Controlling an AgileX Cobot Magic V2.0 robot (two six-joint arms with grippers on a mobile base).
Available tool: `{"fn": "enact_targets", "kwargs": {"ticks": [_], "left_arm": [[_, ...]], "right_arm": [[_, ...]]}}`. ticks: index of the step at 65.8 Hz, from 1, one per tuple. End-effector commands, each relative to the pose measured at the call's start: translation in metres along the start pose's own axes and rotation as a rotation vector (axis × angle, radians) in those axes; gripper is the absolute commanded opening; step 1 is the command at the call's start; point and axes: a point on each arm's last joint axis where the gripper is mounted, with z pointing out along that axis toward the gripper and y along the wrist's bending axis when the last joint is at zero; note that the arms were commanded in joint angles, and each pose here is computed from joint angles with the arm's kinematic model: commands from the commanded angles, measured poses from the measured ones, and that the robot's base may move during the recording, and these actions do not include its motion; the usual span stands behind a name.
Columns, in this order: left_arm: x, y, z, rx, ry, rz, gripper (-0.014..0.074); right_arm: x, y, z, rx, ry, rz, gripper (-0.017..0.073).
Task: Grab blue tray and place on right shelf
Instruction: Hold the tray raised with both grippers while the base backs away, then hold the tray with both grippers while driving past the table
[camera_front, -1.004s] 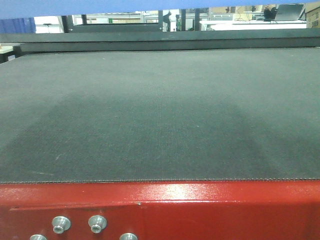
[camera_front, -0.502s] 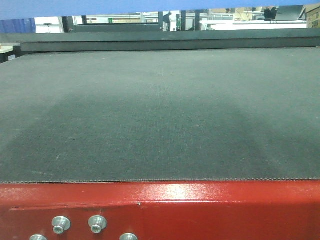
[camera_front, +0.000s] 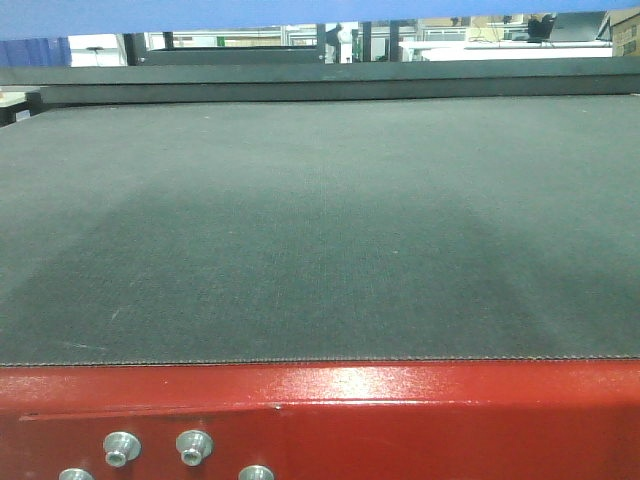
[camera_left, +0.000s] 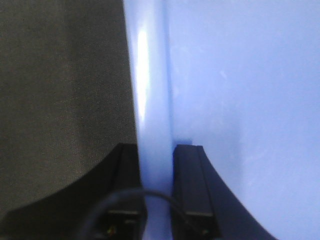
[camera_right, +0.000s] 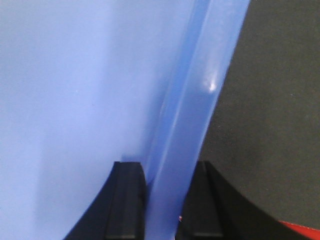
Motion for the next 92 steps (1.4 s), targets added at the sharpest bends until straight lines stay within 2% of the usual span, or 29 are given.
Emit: {"fn": "enact_targets", "kwargs": {"ticks": [1, 38, 62, 92], "left_arm": [[0.0075, 0.0029, -0.0188, -0.062, 0.013, 0.058, -0.0048], [0.0077, 0.0018, -0.0187, -0.050, 0.015, 0.055, -0.0048], [0.0086, -0.0043, -0.0186, 0.017, 0.023, 0.036, -0.0048], [0.0086, -0.0043, -0.0186, 0.017, 0.023, 0.036, -0.0048]], "right_arm": [[-0.0068, -0.0051, -0.0183, 0.024, -0.105, -0.043, 0.0066], [-0.0068, -0.0051, -0.0183, 0.024, -0.105, -0.043, 0.0066], [-0.0068, -0.0051, -0.0183, 0.024, -0.105, -0.043, 0.0066], [-0.0068, -0.0051, -0.0183, 0.024, -0.105, -0.043, 0.0066]]}}
